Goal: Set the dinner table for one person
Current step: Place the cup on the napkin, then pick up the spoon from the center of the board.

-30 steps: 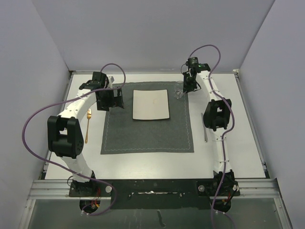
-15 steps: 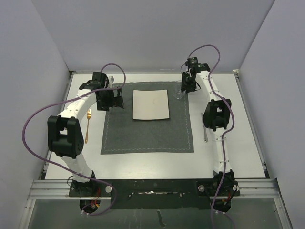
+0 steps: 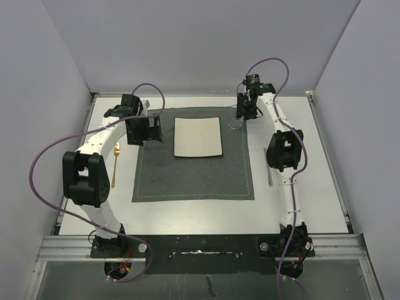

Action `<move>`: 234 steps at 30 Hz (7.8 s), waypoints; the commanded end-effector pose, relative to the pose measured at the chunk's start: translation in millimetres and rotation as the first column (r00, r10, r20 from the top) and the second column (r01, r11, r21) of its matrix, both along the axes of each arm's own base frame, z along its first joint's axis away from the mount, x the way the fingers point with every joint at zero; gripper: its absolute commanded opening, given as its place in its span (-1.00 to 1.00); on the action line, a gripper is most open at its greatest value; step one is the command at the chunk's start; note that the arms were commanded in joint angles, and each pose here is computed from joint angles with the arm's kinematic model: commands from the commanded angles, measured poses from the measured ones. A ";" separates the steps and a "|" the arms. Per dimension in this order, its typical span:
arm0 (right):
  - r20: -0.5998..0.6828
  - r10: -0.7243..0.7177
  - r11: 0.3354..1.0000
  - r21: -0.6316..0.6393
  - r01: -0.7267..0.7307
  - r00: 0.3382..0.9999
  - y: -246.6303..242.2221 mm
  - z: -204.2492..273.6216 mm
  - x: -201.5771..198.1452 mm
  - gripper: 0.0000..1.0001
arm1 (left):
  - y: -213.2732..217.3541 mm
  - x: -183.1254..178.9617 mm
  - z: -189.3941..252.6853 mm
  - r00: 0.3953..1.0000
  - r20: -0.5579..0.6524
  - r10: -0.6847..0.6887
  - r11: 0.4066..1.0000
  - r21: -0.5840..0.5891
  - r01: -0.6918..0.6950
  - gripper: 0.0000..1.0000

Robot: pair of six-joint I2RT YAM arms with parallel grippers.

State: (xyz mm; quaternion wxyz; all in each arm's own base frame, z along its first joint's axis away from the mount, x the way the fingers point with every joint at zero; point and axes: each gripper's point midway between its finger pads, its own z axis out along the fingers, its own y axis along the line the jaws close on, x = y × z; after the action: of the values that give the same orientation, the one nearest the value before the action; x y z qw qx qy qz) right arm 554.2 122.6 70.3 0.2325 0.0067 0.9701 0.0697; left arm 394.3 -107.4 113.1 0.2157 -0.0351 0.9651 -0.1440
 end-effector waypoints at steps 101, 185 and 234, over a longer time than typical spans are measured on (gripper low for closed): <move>-0.155 -0.196 0.977 -0.114 0.180 0.968 -131.2 -1.6 -198.4 -0.36 | -27.3 5.3 30.2 0.993 0.101 -0.058 0.993 -0.099 0.068 0.96; -0.192 -0.166 0.978 -0.161 0.136 0.967 -162.0 -63.9 -190.9 -0.47 | -36.1 4.6 21.9 0.993 0.078 -0.084 0.989 -0.118 0.093 0.96; -0.183 -0.130 0.968 -0.236 0.085 0.974 -124.0 14.7 -195.9 -1.00 | -35.1 3.0 23.3 0.993 0.080 -0.084 0.989 -0.113 0.093 0.96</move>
State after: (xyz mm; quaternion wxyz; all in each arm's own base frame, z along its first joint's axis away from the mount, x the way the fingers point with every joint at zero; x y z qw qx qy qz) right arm 350.0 -13.6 55.8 0.1005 0.0418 0.9929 -0.0473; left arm 389.2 -138.8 117.0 0.2090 -0.0078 0.9571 -0.2006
